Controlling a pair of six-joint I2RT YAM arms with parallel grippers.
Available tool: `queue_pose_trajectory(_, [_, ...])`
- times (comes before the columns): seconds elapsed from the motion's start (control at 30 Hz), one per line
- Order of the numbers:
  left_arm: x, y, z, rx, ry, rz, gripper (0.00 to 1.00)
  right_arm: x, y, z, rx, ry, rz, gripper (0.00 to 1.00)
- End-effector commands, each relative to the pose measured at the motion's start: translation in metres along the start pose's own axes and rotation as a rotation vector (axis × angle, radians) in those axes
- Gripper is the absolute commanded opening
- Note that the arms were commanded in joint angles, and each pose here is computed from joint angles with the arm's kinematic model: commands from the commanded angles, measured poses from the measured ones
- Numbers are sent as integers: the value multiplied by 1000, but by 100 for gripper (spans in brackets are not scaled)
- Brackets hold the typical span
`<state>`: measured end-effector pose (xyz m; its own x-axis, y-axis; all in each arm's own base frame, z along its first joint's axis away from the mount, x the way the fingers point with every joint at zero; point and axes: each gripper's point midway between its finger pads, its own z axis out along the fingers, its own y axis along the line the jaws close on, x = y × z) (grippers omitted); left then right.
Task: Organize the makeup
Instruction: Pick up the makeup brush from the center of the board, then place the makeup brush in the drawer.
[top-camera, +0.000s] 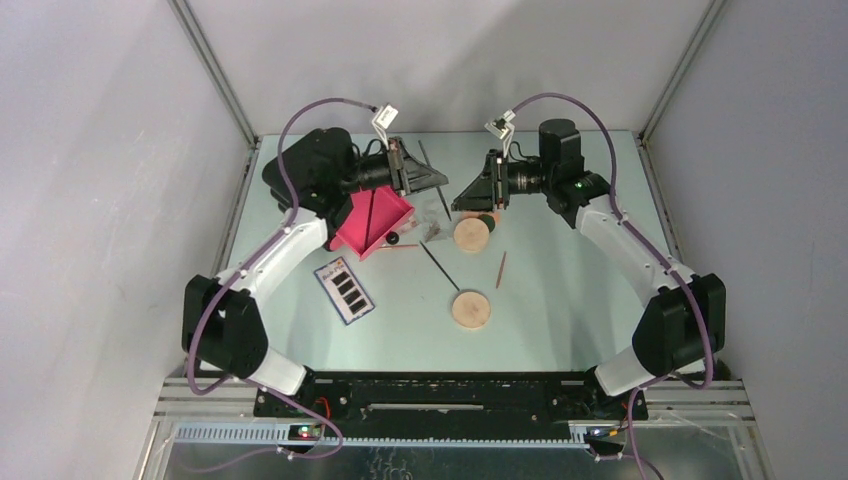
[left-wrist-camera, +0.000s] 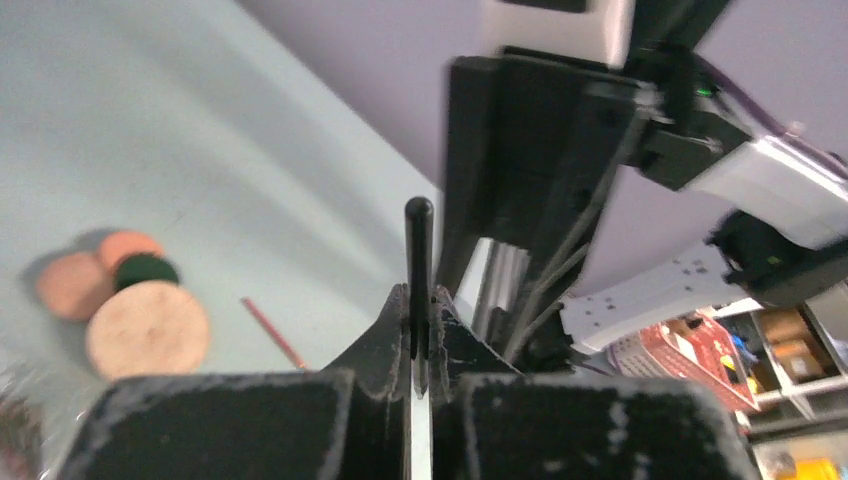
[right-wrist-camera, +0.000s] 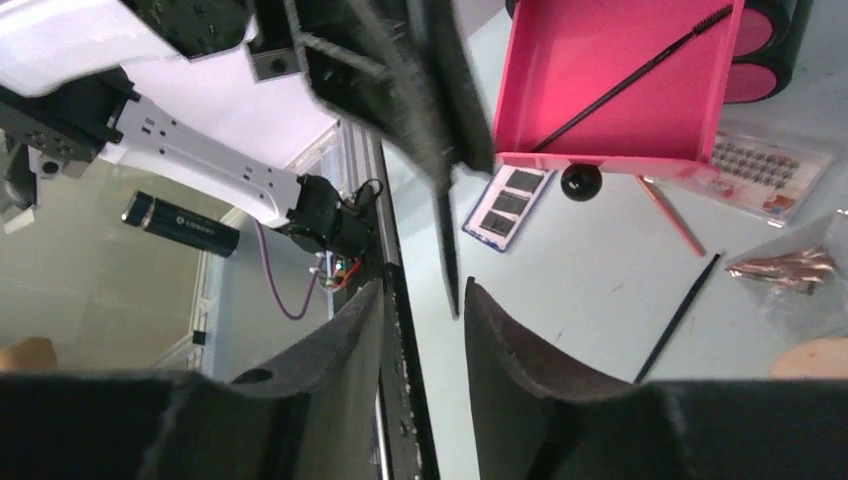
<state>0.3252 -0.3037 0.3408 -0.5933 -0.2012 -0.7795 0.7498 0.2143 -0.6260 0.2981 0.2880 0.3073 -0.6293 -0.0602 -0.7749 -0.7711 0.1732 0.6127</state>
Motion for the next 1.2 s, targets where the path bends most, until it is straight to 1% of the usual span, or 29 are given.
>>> queue_pose_trajectory(0.0, [-10,26,-26,-168,78,70,0,-1,1,-15,29,0,-130,53])
queue_pose_trajectory(0.03, [-7,43,-36,-258,124,132,0,2,-2,-18,56,10,-162,56])
queue_pose_trajectory(0.1, [-2,67,-58,-422,206,214,0,11,-8,-25,107,39,-216,59])
queue_pose_trajectory(0.17, [5,88,-81,-573,271,273,0,19,-13,-31,147,63,-259,61])
queue_pose_trajectory(0.23, [9,105,-101,-687,317,332,0,24,-17,-35,174,67,-286,61])
queue_pose_trajectory(0.33, [16,123,-121,-809,368,348,0,26,-22,-40,203,65,-308,61])
queue_pose_trajectory(0.47, [22,145,-141,-940,448,323,0,28,-26,-41,215,72,-306,61])
queue_pose_trajectory(0.6, [30,162,-146,-979,490,262,5,31,-30,-41,220,83,-295,60])
queue_pose_trajectory(0.67, [34,169,-146,-995,504,238,8,33,-33,-41,222,88,-289,60])
queue_pose_trajectory(0.9, [34,186,-151,-1057,518,225,18,36,-38,-39,218,100,-274,60])
queue_pose_trajectory(1.07, [32,189,-152,-1070,510,223,35,37,-40,-40,232,104,-280,60])
queue_pose_trajectory(1.17, [28,184,-153,-1072,495,231,46,37,-46,-43,273,108,-285,61])
